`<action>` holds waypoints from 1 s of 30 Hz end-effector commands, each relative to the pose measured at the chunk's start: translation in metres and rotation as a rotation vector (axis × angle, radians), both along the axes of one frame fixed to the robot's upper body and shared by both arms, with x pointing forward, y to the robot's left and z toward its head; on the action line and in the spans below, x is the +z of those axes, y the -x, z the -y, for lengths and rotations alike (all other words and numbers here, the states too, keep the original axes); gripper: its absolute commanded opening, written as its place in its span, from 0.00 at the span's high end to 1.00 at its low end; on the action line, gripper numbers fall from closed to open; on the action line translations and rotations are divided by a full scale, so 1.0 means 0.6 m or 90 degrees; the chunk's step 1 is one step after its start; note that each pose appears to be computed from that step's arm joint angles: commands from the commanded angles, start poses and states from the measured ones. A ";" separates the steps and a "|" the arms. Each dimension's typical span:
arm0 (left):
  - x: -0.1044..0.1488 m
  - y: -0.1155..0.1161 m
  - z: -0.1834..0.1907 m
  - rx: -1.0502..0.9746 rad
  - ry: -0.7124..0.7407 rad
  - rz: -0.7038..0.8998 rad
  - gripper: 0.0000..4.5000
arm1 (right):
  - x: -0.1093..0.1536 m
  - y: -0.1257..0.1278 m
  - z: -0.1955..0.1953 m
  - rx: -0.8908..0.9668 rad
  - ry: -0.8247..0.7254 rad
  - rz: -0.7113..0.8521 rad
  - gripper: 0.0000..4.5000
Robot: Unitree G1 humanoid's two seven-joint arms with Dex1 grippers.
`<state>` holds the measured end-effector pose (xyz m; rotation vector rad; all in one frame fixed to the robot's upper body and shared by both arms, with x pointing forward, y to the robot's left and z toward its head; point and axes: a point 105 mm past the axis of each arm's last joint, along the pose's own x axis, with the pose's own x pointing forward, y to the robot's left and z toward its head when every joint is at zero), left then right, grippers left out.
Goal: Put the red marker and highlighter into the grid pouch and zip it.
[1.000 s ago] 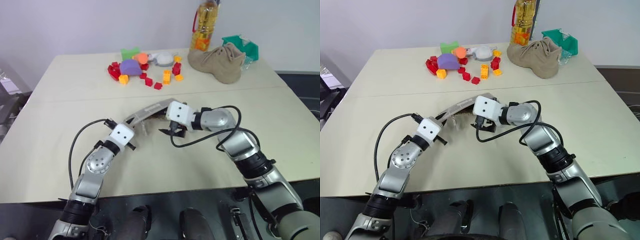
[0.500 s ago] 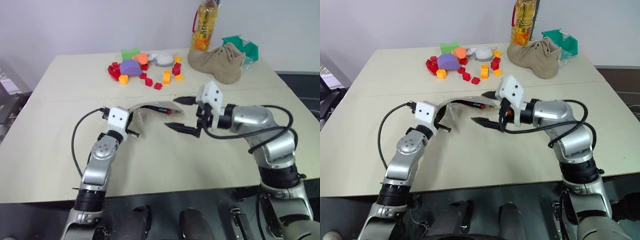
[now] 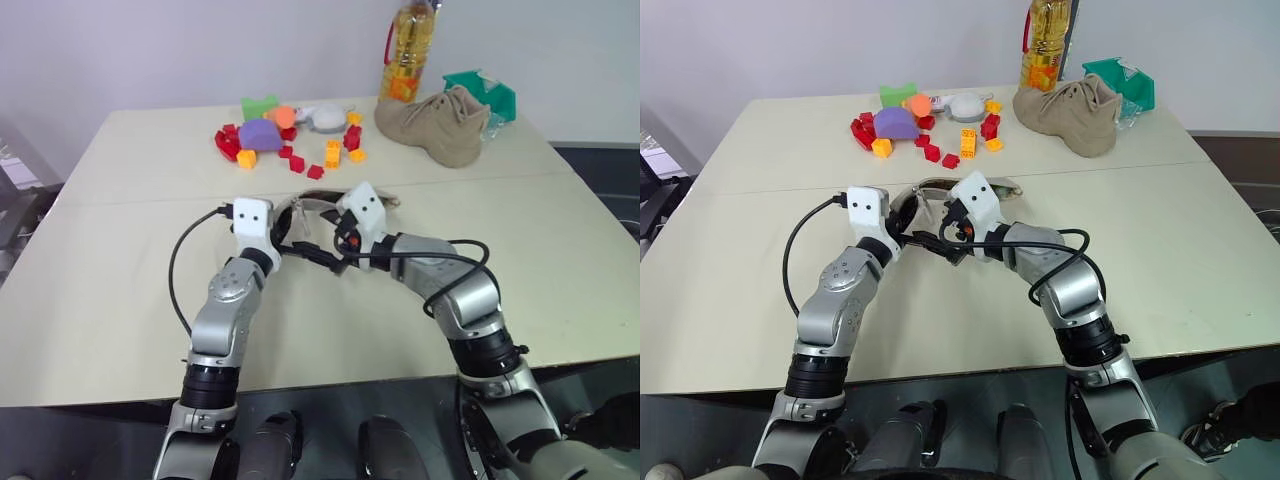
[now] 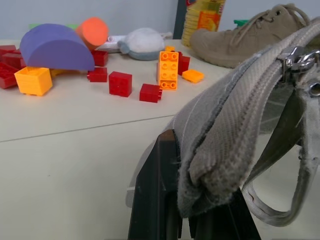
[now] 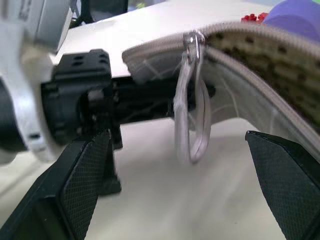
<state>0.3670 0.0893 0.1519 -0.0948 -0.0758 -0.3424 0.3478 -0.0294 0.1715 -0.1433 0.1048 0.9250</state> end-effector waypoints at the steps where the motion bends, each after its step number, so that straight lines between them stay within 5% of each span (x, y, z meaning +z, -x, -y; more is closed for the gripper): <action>1: 0.026 0.016 0.014 -0.031 0.016 0.034 1.00 | 0.024 -0.005 -0.002 0.005 -0.035 0.011 0.01; 4: 0.024 0.020 0.018 -0.039 0.020 0.030 1.00 | 0.022 -0.007 -0.003 0.009 -0.036 0.003 0.01; 13: 0.022 0.018 0.011 -0.039 0.016 0.024 1.00 | 0.032 -0.014 0.005 -0.007 -0.056 0.003 0.99; 30: 0.010 0.009 -0.092 0.013 -0.138 0.077 1.00 | 0.085 -0.057 0.177 -0.176 0.033 0.081 0.99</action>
